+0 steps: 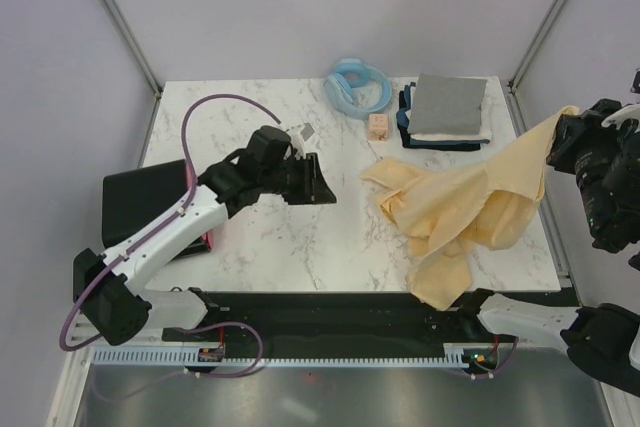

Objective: Fold and stack the t-shirts

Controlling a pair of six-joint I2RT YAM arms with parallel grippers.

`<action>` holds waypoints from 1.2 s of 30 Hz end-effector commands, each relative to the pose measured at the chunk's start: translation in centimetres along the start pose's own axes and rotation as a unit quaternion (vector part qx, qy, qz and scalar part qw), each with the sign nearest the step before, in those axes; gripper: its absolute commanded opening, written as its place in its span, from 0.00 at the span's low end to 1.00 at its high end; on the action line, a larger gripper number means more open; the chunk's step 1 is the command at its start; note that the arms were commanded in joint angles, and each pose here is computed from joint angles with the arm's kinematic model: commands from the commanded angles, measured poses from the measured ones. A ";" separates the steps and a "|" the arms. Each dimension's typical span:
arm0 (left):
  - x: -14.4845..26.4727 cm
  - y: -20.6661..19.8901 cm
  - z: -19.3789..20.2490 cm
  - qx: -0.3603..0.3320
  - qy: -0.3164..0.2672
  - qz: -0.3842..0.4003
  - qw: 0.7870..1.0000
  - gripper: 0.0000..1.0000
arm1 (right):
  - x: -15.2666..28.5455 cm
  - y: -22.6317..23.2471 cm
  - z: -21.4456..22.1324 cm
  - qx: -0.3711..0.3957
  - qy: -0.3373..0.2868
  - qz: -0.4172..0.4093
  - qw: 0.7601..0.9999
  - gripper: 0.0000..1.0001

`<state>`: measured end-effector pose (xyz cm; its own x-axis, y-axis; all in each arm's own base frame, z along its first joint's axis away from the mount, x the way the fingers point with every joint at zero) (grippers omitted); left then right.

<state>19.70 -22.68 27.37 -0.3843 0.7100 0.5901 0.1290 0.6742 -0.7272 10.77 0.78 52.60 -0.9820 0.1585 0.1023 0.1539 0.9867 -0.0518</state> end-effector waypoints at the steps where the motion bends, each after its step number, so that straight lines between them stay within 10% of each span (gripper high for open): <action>1: -0.3 -2.1 1.6 -0.023 0.029 0.021 0.999 0.42 | -0.9 -1.1 -0.7 0.056 0.000 0.100 0.993 0.00; 16: -4.8 -3.9 10.8 -0.129 0.185 0.002 0.974 0.48 | -4.8 3.9 -0.3 0.122 0.015 0.076 0.990 0.00; 36: -12.9 -4.0 13.6 -0.214 0.279 -0.001 0.936 0.55 | -6.4 5.4 0.2 0.148 0.029 0.054 0.987 0.00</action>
<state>10.99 -35.29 15.66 0.1277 0.5503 0.8252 0.4364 0.7160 -0.5449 18.35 5.60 51.14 -0.9464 0.2845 0.1528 0.2080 0.8989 -0.3855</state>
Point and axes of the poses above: each gripper's point midway between its finger pads, its own x axis back along the fingers, its own y axis along the line the jaws close on, z = x × y, the point moved 8 cm from there along x, back along the fingers, and after that the axes turned 12 degrees about x, right-handed, at the moved point
